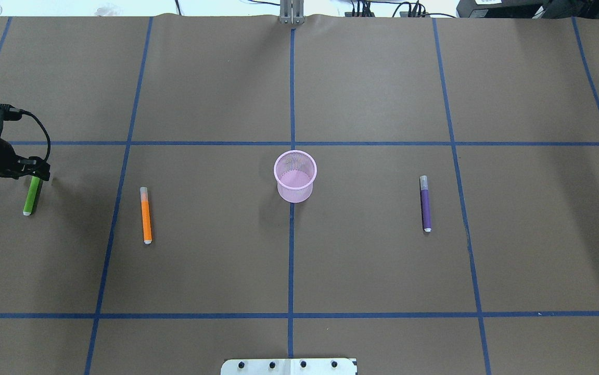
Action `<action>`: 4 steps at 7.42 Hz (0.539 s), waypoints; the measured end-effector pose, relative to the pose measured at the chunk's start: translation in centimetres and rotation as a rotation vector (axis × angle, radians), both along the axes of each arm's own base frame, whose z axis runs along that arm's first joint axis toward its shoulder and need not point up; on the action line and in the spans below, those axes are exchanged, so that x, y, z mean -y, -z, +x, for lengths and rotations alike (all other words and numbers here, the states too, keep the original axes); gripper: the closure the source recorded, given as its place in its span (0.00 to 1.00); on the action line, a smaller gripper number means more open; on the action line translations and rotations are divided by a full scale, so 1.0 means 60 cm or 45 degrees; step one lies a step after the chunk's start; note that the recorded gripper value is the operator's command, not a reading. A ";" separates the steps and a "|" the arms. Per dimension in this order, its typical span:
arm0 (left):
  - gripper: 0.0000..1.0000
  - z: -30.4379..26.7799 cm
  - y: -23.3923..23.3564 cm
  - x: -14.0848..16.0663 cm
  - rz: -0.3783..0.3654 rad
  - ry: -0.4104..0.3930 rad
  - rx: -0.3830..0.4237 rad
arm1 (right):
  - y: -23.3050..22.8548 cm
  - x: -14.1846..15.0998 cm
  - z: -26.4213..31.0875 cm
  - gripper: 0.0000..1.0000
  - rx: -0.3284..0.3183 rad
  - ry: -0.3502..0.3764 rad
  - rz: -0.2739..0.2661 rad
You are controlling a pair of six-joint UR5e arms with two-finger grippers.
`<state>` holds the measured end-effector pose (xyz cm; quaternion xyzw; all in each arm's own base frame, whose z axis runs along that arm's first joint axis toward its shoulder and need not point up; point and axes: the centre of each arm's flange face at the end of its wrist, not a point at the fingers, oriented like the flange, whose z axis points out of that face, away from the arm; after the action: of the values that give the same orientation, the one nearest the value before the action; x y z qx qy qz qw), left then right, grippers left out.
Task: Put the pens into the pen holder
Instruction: 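Close the left gripper on the green highlighter's end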
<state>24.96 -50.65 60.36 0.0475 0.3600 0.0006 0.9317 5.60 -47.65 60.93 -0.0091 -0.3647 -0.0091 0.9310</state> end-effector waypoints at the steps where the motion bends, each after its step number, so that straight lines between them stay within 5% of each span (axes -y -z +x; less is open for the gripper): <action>1: 0.33 0.000 -0.001 0.000 -0.001 0.000 0.001 | 0.000 0.000 0.000 0.00 0.000 0.000 0.001; 4: 0.39 0.001 -0.001 0.000 -0.002 0.000 0.001 | 0.000 0.001 0.000 0.00 0.000 0.000 0.000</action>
<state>25.03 -50.64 60.41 0.0468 0.3597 0.0003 0.9319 5.60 -47.70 60.91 -0.0090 -0.3647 -0.0092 0.9310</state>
